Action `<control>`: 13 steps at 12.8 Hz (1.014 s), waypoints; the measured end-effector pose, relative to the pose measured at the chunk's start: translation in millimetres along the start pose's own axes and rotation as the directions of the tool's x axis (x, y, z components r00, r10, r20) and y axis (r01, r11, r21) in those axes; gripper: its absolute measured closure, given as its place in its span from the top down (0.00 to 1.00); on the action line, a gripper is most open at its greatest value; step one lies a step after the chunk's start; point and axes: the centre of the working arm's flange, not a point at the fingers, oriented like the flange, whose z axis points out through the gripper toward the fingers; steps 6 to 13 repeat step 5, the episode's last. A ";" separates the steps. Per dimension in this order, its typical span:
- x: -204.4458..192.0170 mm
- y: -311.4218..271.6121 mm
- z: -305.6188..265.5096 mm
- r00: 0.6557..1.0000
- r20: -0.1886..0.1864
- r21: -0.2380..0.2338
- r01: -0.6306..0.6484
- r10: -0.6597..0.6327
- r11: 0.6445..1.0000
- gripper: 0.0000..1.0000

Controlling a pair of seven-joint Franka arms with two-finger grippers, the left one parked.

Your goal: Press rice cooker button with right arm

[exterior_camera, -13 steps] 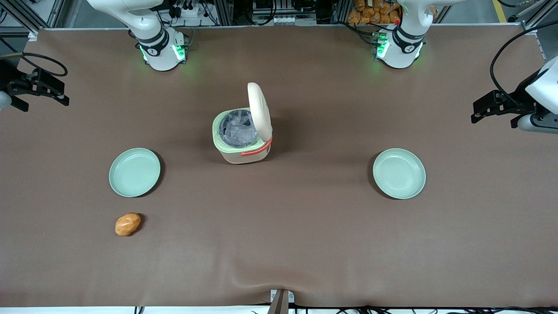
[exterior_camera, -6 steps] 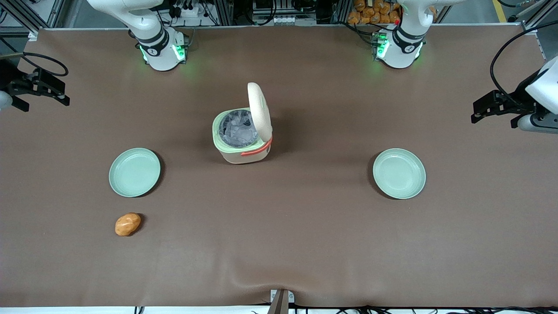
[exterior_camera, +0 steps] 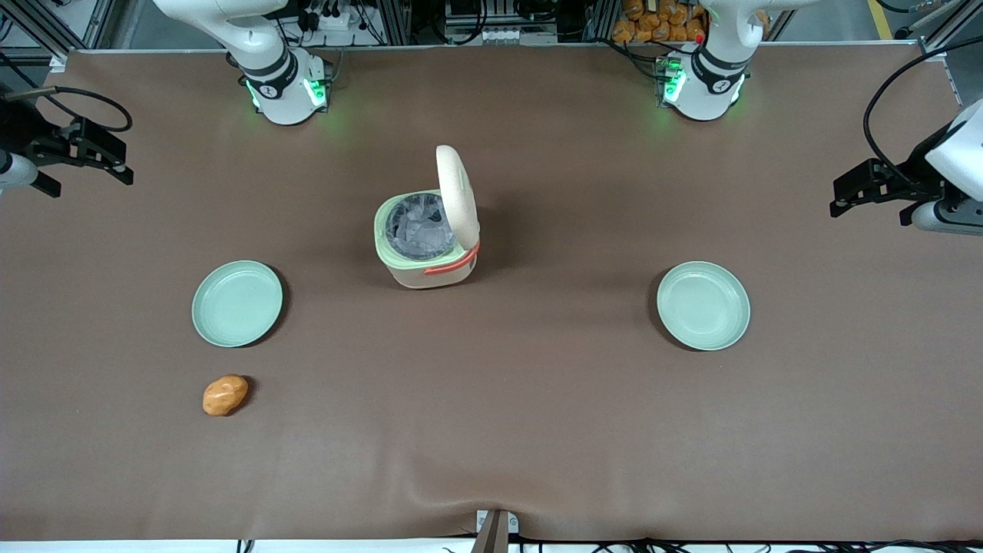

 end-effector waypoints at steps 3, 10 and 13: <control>2.1 -9.1 -0.5 1.000 -0.008 -0.001 0.015 -0.015 1.000 1.00; 3.1 -14.9 -0.7 1.000 -0.010 -0.002 0.023 -0.023 1.000 1.00; 3.1 -14.9 -0.7 1.000 -0.010 -0.002 0.023 -0.023 1.000 1.00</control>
